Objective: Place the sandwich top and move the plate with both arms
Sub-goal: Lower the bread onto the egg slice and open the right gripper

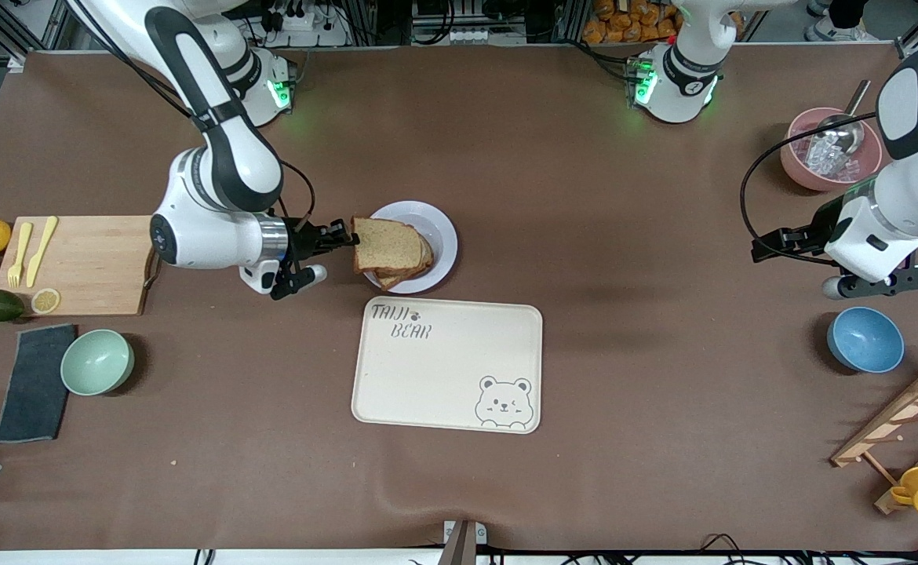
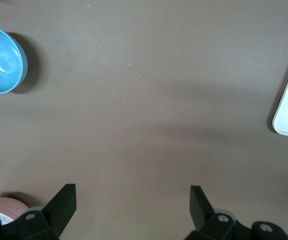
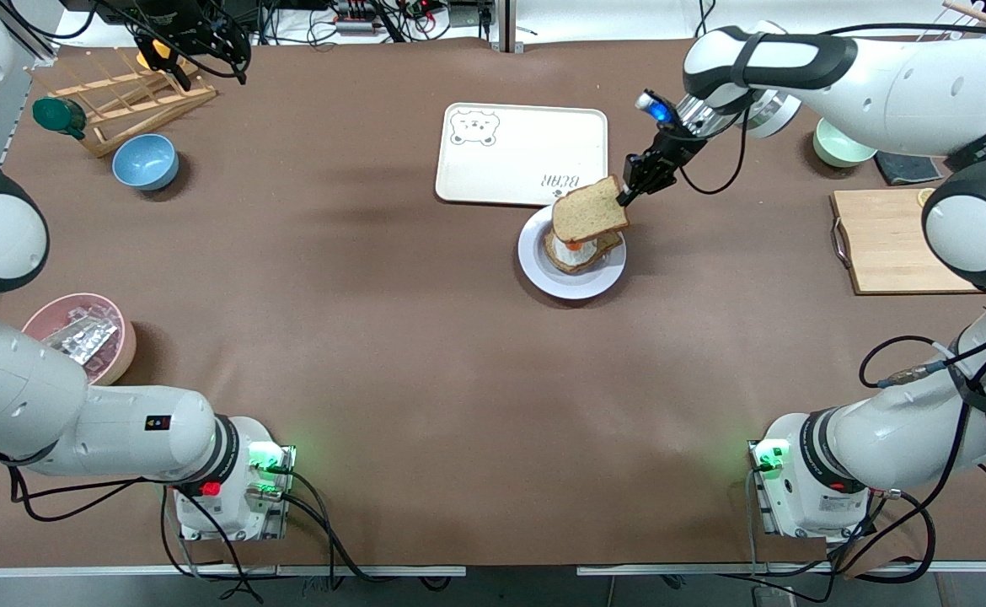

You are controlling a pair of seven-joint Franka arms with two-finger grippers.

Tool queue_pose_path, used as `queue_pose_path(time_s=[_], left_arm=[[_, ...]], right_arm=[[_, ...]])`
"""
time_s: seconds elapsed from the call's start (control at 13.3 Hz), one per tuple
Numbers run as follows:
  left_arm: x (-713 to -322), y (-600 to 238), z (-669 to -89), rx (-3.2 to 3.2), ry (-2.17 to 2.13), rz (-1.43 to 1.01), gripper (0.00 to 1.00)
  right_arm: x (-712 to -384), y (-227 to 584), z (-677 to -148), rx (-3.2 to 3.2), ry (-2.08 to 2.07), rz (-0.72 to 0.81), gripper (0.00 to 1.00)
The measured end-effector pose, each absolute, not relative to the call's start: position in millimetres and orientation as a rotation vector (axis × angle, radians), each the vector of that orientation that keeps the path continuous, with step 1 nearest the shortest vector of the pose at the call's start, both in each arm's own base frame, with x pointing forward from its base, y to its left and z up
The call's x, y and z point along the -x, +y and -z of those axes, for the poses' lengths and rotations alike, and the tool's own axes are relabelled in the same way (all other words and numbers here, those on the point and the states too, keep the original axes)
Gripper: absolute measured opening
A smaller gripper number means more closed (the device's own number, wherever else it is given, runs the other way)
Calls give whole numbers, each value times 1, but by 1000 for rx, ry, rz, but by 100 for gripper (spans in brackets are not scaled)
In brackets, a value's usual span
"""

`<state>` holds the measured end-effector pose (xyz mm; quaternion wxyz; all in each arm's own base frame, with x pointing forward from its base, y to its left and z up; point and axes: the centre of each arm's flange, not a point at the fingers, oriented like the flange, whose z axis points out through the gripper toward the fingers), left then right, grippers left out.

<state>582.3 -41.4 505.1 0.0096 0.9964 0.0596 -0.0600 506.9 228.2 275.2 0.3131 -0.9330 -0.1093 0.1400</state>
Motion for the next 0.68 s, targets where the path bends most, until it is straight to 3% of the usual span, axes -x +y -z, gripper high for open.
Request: queue_pose_path(time_s=[0.6,0.68], left_arm=[[-583,-41,-504,-3111,187,185,100],[-583,-41,-503,-3111,187,185,100]], right_arm=[[-495,228,-236,2489,-250,-418,3],[-495,227,-233,2493,-244,-417,10]])
